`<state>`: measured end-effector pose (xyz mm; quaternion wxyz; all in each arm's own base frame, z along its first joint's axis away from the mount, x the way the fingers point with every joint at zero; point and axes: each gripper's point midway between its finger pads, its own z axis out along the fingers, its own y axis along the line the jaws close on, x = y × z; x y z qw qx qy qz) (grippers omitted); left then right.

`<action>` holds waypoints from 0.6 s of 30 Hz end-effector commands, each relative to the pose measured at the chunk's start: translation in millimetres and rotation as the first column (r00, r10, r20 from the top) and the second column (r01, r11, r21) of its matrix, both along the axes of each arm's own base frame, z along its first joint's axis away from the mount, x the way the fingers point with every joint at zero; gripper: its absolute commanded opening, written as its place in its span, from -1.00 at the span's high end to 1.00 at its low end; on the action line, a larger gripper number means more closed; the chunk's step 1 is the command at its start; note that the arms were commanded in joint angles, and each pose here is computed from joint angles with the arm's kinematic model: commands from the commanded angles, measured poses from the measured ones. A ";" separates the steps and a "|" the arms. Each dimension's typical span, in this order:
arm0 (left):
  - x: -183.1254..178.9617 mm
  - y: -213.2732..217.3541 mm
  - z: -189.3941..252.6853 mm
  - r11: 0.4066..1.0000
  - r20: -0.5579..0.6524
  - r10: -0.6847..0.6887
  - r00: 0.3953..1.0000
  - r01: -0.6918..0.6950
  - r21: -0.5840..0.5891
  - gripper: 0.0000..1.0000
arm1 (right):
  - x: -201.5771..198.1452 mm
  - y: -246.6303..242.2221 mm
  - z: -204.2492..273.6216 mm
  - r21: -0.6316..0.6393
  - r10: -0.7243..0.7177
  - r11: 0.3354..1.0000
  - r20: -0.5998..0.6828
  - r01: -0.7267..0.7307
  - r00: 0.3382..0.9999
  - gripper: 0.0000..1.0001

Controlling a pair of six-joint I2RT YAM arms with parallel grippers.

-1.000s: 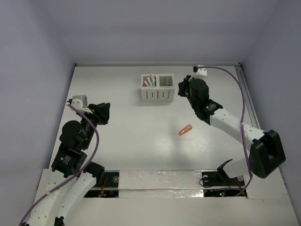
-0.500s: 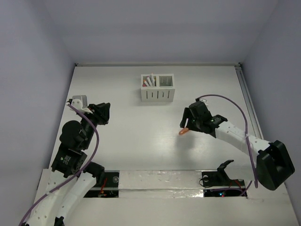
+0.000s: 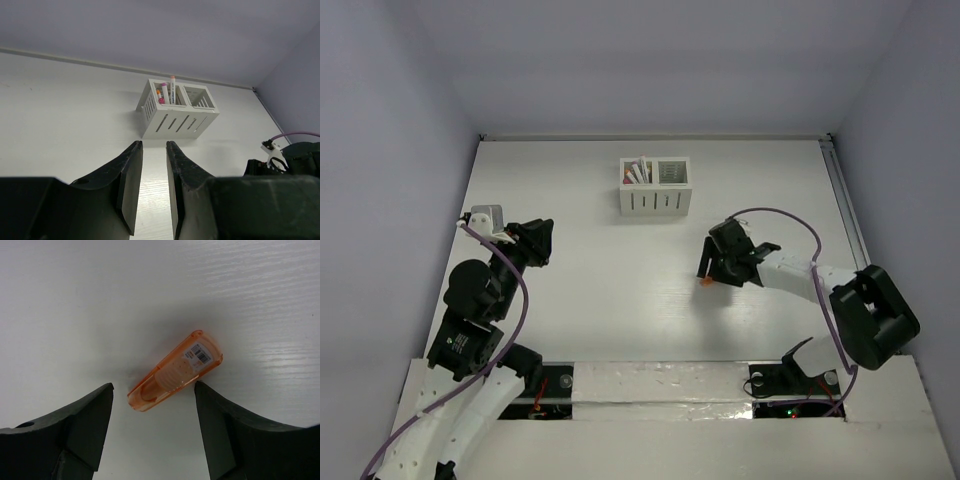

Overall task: Sort the stationery into containers
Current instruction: Pick up the stationery from the center of the board.

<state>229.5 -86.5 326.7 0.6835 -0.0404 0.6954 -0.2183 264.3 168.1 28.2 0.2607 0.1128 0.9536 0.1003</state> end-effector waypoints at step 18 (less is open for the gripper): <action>0.7 -0.1 10.3 1.000 0.039 0.002 0.999 -0.001 -0.009 0.54 | 43.9 5.3 -21.6 -0.215 0.081 0.974 0.018 -0.075 0.997 0.28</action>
